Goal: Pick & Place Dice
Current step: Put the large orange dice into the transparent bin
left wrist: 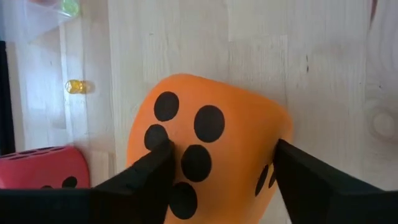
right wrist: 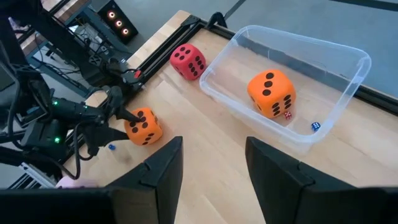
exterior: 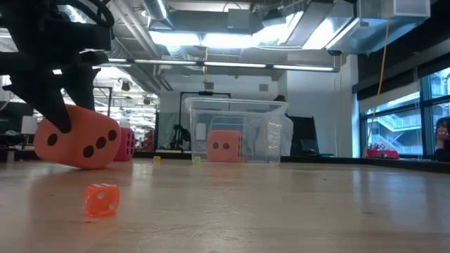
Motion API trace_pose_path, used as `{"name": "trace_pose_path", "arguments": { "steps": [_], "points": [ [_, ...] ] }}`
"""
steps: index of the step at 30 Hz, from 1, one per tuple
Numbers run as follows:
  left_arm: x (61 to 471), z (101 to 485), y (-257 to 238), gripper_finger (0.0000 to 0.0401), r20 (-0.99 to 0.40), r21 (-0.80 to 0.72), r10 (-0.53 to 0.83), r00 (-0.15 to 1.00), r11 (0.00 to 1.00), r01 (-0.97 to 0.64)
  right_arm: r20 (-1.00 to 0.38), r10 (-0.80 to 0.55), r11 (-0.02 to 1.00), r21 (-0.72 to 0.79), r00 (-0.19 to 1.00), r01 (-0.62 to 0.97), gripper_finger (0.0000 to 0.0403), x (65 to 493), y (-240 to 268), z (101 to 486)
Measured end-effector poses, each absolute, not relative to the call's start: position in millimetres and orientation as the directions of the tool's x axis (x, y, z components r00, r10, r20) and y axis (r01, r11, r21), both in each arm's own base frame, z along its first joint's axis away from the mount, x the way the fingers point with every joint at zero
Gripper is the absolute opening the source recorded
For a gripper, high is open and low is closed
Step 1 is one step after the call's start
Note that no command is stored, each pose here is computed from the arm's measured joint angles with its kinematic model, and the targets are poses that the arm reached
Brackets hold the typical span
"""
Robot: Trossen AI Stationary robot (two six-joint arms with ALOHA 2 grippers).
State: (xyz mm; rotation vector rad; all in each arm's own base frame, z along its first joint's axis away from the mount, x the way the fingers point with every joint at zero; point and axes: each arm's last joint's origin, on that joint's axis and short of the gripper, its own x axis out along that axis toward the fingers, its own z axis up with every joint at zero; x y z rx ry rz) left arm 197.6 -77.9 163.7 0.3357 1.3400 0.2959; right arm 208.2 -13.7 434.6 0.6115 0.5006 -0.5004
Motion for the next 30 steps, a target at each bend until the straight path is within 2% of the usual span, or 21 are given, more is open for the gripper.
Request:
{"name": "trace_pose_path", "arguments": {
  "steps": [4, 5, 12, 16, 20, 30],
  "points": [
    [200.8, 154.6, -79.5, 0.0156, -0.885, 0.44, 0.434, 0.168, 0.898, -0.002, -0.573, -0.287, 0.711, 0.409, 0.768, 0.571, 0.0173, 208.2, -13.5, 434.6],
    [201.5, 152.3, -79.8, 0.015, -0.883, 0.447, 0.441, 0.159, 0.894, 0.004, -0.573, -0.286, 0.714, 0.407, 0.768, 0.57, 0.0173, 208.2, -13.4, 434.6],
    [201.7, 155.7, -79.7, 0.015, -0.885, 0.432, 0.434, 0.165, 0.9, -0.052, -0.573, -0.271, 0.734, 0.396, 0.773, 0.551, 0.0173, 208.4, -9.2, 434.6],
    [201.7, 165.6, -79.7, 0.0127, -0.902, 0.38, 0.39, 0.186, 0.921, -0.089, -0.573, -0.269, 0.736, 0.396, 0.774, 0.549, 0.0173, 208.4, -8.5, 434.6],
    [203.3, 173.3, -81.3, 0.0125, -0.915, 0.334, 0.351, 0.201, 0.936, -0.113, -0.573, -0.269, 0.737, 0.395, 0.774, 0.549, 0.0173, 208.4, -8.3, 434.6],
    [216.7, 216.7, -85.6, 0.0113, -0.92, 0.247, 0.288, 0.267, 0.953, -0.177, -0.572, -0.262, 0.76, 0.373, 0.777, 0.531, 0.0173, 208.5, -6.0, 434.7]
  ]
}}
